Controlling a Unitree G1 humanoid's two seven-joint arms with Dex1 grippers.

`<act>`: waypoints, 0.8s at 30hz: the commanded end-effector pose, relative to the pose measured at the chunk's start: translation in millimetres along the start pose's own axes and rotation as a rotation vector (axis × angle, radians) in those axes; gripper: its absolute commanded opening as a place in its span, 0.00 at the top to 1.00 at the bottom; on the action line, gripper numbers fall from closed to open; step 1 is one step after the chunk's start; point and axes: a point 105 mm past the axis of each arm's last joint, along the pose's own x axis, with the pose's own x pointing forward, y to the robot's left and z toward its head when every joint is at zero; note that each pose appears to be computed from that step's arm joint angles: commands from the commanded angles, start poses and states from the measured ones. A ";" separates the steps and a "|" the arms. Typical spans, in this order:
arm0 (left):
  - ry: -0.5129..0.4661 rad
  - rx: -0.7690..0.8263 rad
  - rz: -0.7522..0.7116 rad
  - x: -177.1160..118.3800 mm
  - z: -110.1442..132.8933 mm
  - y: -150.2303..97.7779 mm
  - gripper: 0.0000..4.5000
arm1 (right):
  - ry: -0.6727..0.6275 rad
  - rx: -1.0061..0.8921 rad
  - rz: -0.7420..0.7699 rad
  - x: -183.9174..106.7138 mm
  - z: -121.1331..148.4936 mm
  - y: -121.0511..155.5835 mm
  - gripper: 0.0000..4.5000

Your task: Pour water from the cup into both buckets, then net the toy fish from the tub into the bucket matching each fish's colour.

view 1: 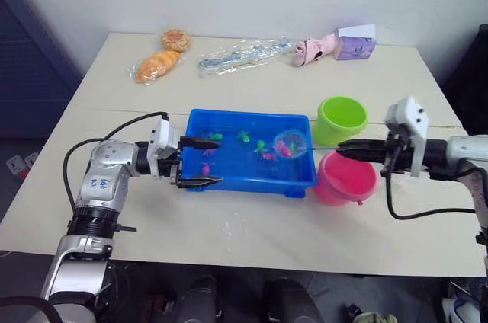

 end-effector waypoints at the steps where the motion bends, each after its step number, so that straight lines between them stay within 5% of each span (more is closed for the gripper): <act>1: -0.064 0.030 -0.003 5.9 17.1 6.7 0.03 | -0.068 -0.055 -0.077 -29.2 15.5 7.5 1.00; 11: -0.129 0.007 -0.093 36.7 23.6 6.5 0.03 | -0.052 -0.188 -0.438 -88.1 -4.6 29.4 1.00; 24: -0.144 0.002 -0.159 53.3 26.7 4.7 0.03 | 0.087 -0.543 -0.632 -94.0 -48.9 30.0 1.00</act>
